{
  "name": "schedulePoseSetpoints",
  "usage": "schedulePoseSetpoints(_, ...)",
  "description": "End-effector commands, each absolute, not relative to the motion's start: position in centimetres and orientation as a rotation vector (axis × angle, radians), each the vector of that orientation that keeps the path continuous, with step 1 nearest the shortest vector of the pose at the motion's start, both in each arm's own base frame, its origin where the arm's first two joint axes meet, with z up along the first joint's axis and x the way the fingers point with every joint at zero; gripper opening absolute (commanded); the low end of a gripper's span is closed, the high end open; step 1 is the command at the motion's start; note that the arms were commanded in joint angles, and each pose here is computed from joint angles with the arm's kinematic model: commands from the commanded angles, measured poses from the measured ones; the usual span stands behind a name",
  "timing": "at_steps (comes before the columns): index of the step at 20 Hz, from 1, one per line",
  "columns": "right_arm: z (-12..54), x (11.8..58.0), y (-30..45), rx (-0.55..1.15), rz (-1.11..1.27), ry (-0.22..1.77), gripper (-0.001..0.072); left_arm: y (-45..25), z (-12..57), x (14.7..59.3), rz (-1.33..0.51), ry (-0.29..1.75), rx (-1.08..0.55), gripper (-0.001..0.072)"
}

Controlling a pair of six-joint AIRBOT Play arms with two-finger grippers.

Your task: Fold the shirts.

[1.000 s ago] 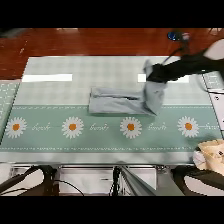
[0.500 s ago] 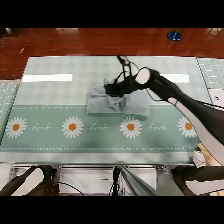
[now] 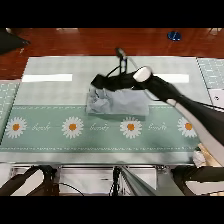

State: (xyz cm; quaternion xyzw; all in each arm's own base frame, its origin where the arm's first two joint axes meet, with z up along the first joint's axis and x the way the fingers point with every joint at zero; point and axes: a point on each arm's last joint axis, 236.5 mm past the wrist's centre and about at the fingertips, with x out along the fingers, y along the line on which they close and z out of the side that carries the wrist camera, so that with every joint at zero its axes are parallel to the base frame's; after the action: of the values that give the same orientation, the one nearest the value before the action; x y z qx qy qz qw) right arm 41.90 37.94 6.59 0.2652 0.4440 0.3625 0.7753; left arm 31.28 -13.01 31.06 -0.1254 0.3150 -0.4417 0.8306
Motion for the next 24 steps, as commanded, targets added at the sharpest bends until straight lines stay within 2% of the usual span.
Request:
schedulePoseSetpoints(1,11.4,42.1,30.8,0.472,0.785,0.919,0.0567,-12.3,26.7,33.1,-0.89,0.774,-0.315,0.0025)
schedulePoseSetpoints(3,10.8,42.2,20.3,0.308,0.558,0.997,0.0565,-11.0,22.8,34.0,-0.834,0.88,-0.319,0.0041)
schedulePoseSetpoints(5,8.4,40.3,7.2,0.107,0.223,1.151,0.0554,-9.3,19.2,34.2,-0.759,0.981,-0.297,0.0061)
schedulePoseSetpoints(6,7.1,38.5,2.0,0.061,0.102,1.25,0.0555,-8.6,17.6,34.1,-0.728,1.026,-0.286,0.0126)
schedulePoseSetpoints(7,5.8,37.2,-0.5,0.081,0.076,1.317,0.0559,-8.0,16.0,33.8,-0.699,1.07,-0.278,0.0353)
schedulePoseSetpoints(8,4.5,36.4,-1.2,0.156,0.11,1.351,0.0575,-7.3,14.5,33.6,-0.662,1.11,-0.278,0.0462)
schedulePoseSetpoints(11,1.9,36.2,0.4,0.458,0.25,1.344,0.0586,-5.0,10.3,33.5,-0.532,1.198,-0.264,0.0463)
schedulePoseSetpoints(13,0.0,36.5,1.8,0.581,0.299,1.347,0.0586,-3.2,7.6,33.8,-0.424,1.234,-0.26,0.0463)
schedulePoseSetpoints(19,-5.9,39.9,8.1,0.678,0.41,1.336,0.0585,-2.5,3.8,34.2,-0.355,1.237,-0.292,0.0461)
schedulePoseSetpoints(24,-10.1,39.4,14.3,0.753,0.475,1.435,0.058,-2.5,3.7,34.1,-0.355,1.24,-0.294,0.0461)
